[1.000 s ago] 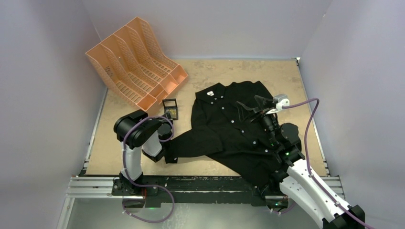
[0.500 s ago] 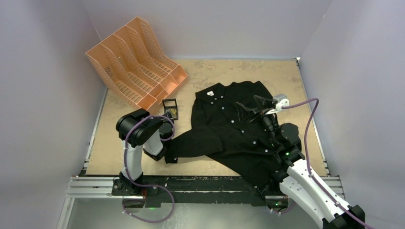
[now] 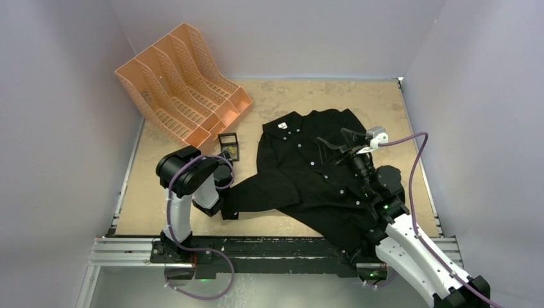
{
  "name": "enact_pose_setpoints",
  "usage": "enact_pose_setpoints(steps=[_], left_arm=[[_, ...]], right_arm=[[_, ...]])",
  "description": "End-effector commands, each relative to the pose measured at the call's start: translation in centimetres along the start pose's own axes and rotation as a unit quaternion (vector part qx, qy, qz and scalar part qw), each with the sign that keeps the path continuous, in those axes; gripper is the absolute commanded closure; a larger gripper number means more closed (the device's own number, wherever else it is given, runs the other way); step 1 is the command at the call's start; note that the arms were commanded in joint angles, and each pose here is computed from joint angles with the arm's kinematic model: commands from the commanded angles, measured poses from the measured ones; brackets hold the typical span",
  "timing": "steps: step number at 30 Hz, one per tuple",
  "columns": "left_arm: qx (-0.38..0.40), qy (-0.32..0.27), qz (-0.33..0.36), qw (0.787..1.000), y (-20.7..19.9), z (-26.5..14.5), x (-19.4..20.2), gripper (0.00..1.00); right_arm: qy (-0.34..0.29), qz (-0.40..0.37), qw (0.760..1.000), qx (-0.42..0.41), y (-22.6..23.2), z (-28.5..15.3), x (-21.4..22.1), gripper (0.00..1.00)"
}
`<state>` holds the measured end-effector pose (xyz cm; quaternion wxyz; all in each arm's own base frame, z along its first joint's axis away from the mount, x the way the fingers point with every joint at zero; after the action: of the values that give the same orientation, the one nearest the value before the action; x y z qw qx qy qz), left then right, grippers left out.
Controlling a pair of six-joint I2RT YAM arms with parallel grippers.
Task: Remove the brooch from the garment
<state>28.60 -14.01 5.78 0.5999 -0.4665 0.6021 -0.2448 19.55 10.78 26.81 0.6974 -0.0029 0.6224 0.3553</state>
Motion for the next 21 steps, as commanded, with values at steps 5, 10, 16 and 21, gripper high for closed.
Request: enact_pose_setpoints(steps=[5,10,16,21], left_arm=[[0.088,-0.046,-0.126,0.987,-4.09,-0.25,-2.42,1.0],[0.086,-0.04,-0.129,0.987,-3.87,-0.21,-2.17,1.0],[0.085,-0.04,-0.126,0.988,-3.79,-0.32,-2.27,1.0],[0.088,-0.04,-0.125,0.987,-3.96,-0.45,-2.44,0.89]], right_arm=[[-0.021,-0.006,1.0,-0.017,0.5,0.03,-0.71,0.02],[-0.021,-0.006,1.0,-0.017,0.52,0.03,-0.76,0.02],[-0.021,-0.006,1.0,-0.017,0.55,-0.01,-0.78,0.02],[-0.024,-0.006,1.0,-0.018,0.61,-0.07,-0.9,0.02]])
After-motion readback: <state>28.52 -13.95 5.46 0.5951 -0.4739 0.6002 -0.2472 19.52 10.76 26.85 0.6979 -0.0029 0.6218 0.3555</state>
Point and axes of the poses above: each gripper's point midway between its finger pads, its own z axis out along the fingers, its own y axis along the line the jaws close on, x = y × z, the point moved 9 cm from there along -z, back along the fingers, and after that the axes turned 14 degrees about z, right-handed, at the moved point
